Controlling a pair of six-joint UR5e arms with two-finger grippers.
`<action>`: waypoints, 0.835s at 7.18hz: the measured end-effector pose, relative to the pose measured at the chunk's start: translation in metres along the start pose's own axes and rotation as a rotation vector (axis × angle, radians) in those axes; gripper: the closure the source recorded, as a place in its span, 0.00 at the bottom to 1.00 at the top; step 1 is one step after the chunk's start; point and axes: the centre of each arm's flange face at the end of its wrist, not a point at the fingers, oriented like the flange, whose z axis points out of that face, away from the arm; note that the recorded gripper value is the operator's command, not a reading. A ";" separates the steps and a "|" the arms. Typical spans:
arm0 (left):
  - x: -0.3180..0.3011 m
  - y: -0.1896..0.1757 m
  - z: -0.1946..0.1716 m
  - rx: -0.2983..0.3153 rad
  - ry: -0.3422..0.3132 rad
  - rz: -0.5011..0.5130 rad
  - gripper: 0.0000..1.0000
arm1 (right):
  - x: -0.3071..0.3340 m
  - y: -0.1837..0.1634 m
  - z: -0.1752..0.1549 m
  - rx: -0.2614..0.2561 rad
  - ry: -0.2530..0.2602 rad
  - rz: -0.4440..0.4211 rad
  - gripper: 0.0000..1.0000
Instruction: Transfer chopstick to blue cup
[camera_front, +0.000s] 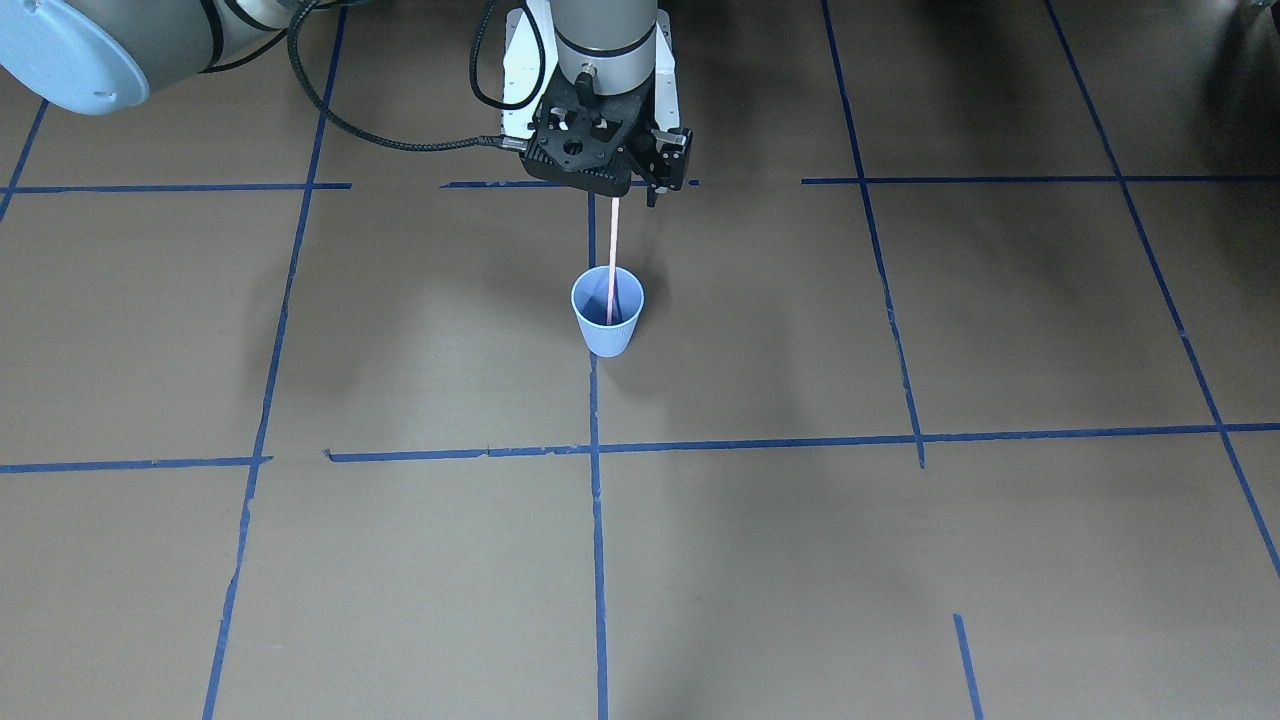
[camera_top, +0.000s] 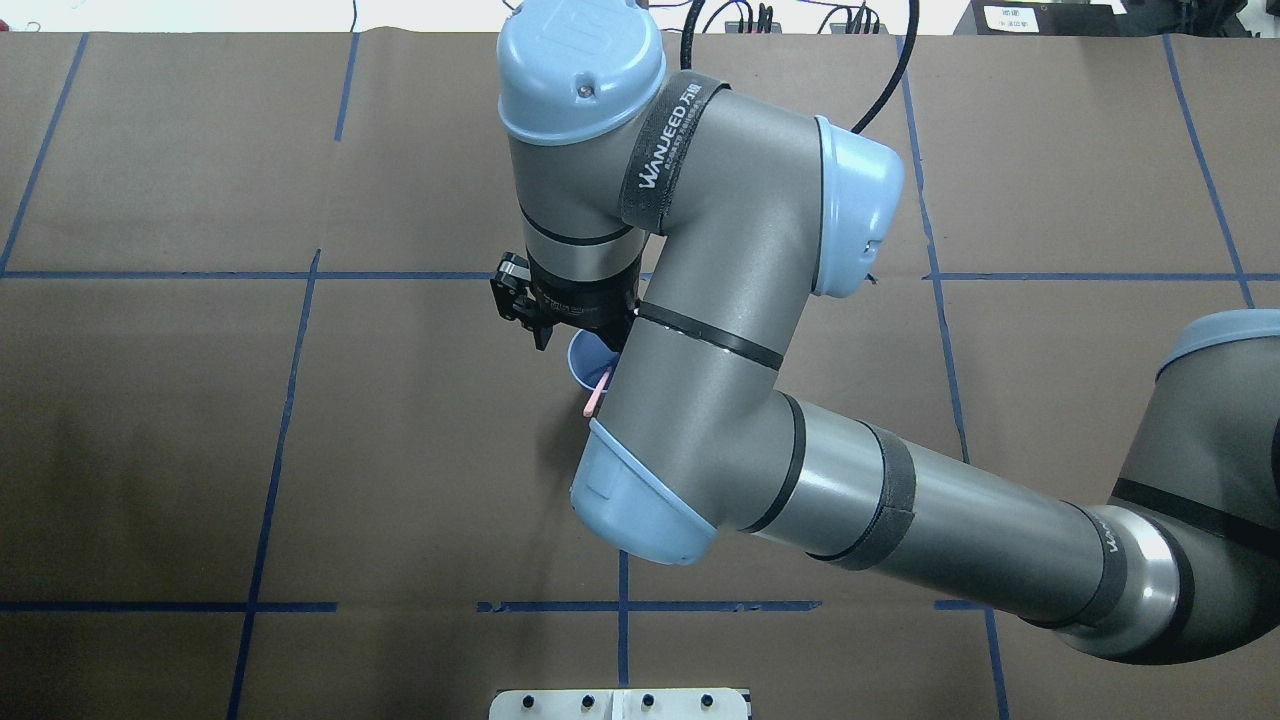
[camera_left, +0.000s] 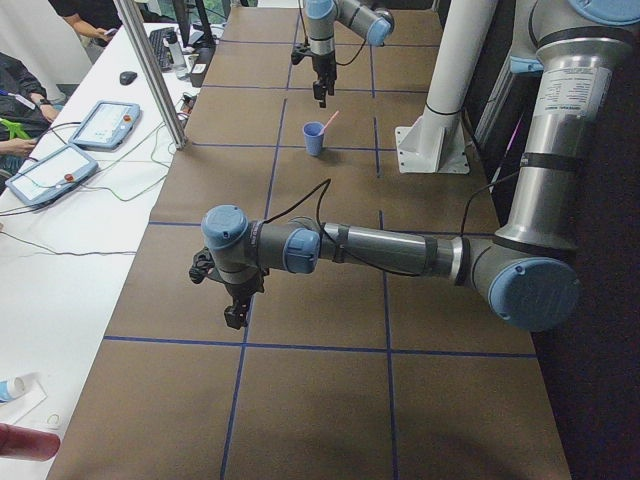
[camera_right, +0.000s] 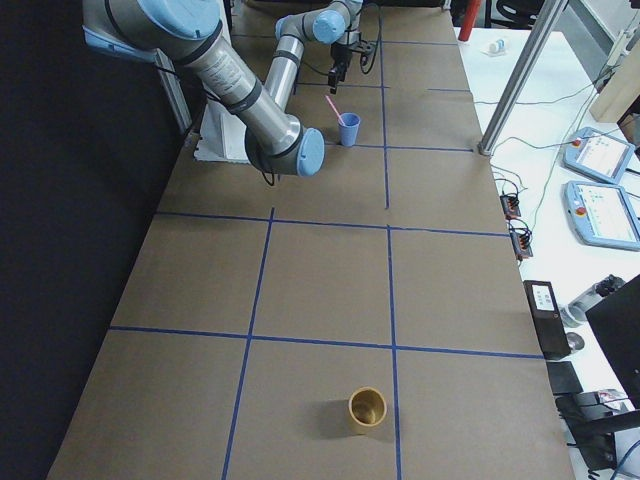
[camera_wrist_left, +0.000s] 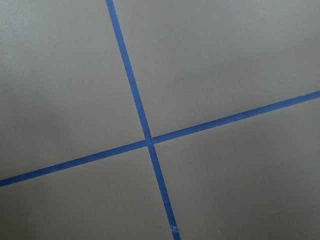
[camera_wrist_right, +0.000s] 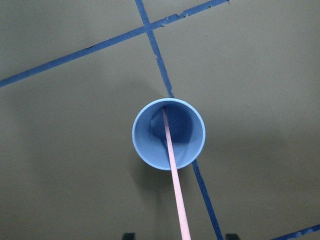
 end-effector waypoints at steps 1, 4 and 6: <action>-0.002 0.001 0.000 -0.002 0.000 -0.006 0.00 | 0.029 -0.014 -0.009 0.018 -0.020 0.001 0.00; -0.035 0.040 0.012 -0.027 0.060 -0.104 0.00 | 0.171 -0.091 -0.043 0.126 -0.025 -0.134 0.00; -0.049 0.067 0.025 -0.048 0.079 -0.156 0.00 | 0.248 -0.156 -0.056 0.159 0.037 -0.251 0.00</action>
